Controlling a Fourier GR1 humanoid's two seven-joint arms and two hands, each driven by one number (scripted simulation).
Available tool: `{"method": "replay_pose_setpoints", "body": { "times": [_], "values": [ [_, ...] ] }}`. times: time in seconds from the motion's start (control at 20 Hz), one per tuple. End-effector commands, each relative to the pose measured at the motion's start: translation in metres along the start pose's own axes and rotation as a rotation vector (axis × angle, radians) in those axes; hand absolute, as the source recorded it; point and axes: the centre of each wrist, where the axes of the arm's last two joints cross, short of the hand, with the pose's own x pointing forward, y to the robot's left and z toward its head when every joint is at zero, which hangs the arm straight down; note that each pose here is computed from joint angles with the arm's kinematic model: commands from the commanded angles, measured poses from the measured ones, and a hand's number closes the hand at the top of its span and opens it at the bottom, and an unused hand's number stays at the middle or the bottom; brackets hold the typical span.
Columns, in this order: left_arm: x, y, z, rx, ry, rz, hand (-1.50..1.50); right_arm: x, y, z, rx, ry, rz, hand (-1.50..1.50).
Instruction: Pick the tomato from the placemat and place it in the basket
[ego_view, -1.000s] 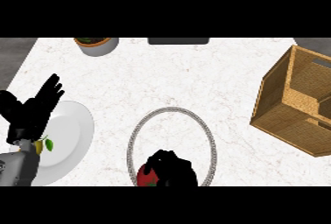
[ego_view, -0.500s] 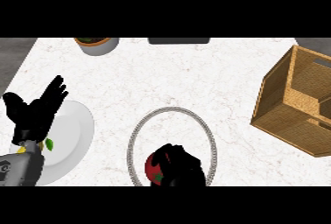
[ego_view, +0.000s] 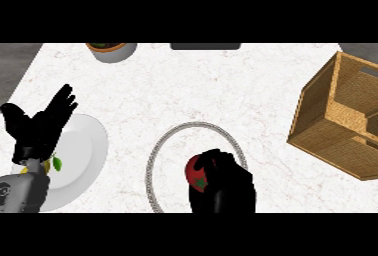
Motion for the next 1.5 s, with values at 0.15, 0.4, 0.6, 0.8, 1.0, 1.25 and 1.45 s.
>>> {"method": "replay_pose_setpoints", "body": {
  "times": [0.15,0.4,0.6,0.8,1.0,1.25,1.45],
  "values": [
    [-0.001,-0.003,0.001,0.001,0.003,0.006,0.00,-0.011,-0.065,-0.105,-0.052,0.368,-0.113,1.50],
    [0.008,0.002,0.000,0.000,-0.006,-0.004,0.00,-0.058,-0.102,-0.157,-0.033,0.386,-0.095,1.50],
    [-0.004,-0.011,0.003,-0.005,-0.006,0.001,0.00,-0.103,-0.113,-0.187,-0.039,0.423,-0.074,1.50],
    [-0.002,-0.007,0.008,0.010,-0.003,0.008,0.00,-0.127,-0.099,-0.170,-0.012,0.424,-0.129,1.50],
    [-0.001,-0.007,0.002,-0.013,0.007,-0.001,0.00,-0.160,-0.087,-0.184,-0.041,0.440,-0.103,1.50],
    [-0.003,-0.011,0.010,-0.010,-0.019,-0.002,0.00,-0.179,-0.084,-0.207,-0.195,0.624,-0.114,-1.50],
    [-0.012,-0.007,-0.001,-0.011,-0.005,-0.006,0.00,-0.215,-0.066,-0.194,-0.102,0.565,-0.086,-1.50]
  ]
}}
